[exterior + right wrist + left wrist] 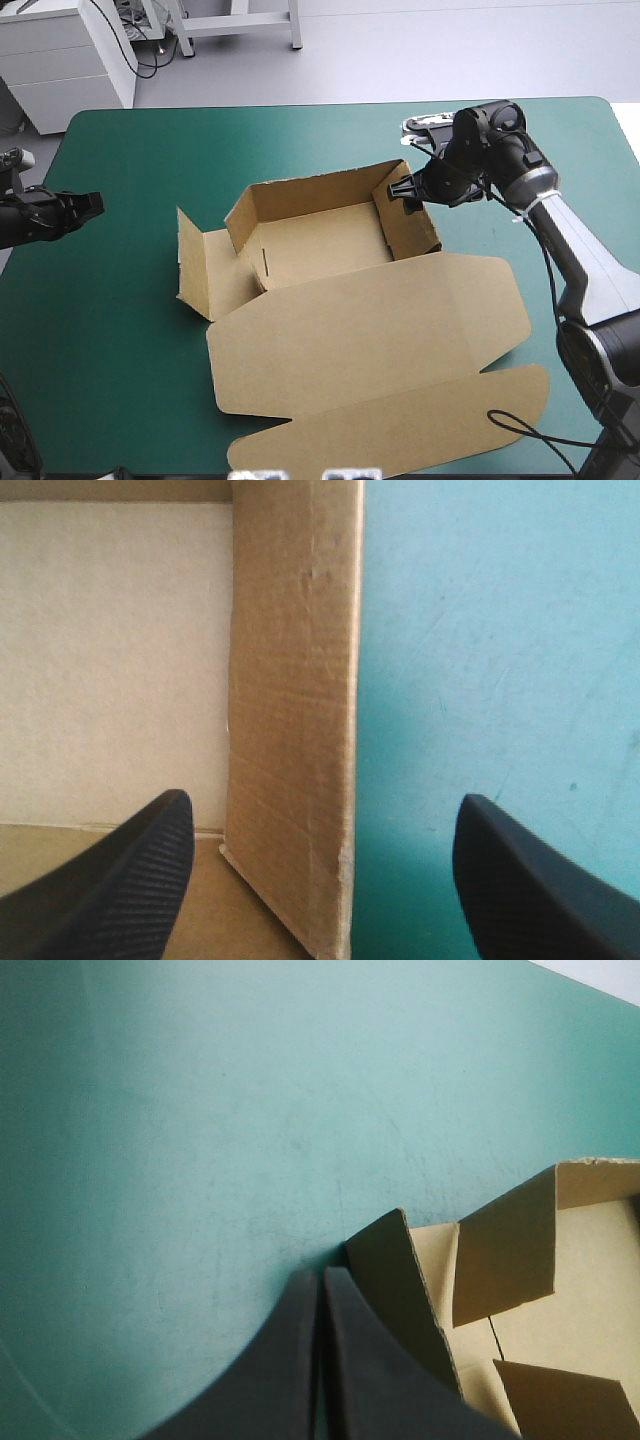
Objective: Fold the box
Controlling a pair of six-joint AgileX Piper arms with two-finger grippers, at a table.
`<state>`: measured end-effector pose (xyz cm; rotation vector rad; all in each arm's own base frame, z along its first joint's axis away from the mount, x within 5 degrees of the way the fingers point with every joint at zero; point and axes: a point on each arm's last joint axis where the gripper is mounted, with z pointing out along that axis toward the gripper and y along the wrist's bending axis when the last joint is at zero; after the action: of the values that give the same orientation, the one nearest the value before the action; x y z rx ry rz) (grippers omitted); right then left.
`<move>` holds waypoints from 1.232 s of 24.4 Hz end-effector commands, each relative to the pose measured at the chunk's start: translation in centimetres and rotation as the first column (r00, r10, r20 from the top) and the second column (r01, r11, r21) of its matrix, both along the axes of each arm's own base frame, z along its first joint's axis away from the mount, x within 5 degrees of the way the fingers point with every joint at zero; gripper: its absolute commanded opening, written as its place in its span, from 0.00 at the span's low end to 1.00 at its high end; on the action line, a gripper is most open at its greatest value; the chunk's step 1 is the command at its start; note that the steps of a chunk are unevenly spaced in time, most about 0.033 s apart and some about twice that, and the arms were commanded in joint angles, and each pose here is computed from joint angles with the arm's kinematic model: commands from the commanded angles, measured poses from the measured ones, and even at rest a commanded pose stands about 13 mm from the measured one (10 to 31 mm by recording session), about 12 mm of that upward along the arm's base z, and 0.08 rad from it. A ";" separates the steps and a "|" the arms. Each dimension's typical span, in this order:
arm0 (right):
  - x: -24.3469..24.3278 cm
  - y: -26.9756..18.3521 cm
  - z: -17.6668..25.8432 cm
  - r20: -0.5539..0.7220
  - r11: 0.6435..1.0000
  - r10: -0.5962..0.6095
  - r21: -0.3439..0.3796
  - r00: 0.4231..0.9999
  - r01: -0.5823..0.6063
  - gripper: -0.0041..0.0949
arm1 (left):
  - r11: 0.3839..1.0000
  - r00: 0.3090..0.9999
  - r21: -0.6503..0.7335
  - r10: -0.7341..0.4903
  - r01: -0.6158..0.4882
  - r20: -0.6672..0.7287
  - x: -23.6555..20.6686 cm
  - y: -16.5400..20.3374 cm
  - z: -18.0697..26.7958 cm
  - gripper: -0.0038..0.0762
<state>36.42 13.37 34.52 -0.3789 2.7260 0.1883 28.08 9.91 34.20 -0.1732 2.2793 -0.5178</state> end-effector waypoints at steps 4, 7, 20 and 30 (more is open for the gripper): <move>0.1 -0.1 -0.9 0.015 1.000 0.023 -0.014 1.000 -0.023 0.71 | 1.000 0.996 -0.014 0.014 -0.012 0.086 -0.2 -0.5 2.1 0.04; 1.2 0.3 -2.9 -0.020 0.999 0.030 -0.019 0.999 -0.030 0.71 | 1.000 0.996 -0.014 0.015 -0.014 0.087 -0.2 -0.5 2.1 0.04; 1.5 0.5 -5.2 -0.129 0.992 0.093 -0.068 0.987 -0.102 0.26 | 1.000 0.995 -0.009 0.022 -0.021 0.092 -0.1 -0.4 2.1 0.04; 1.2 0.2 -4.2 -0.101 0.991 0.101 -0.077 0.990 -0.109 0.02 | 0.999 0.996 -0.011 0.044 -0.043 0.082 -0.1 -0.3 1.3 0.04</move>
<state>38.77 14.17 26.64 -0.5343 2.8938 0.1232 28.14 10.07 33.85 -0.1930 2.2735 -0.5004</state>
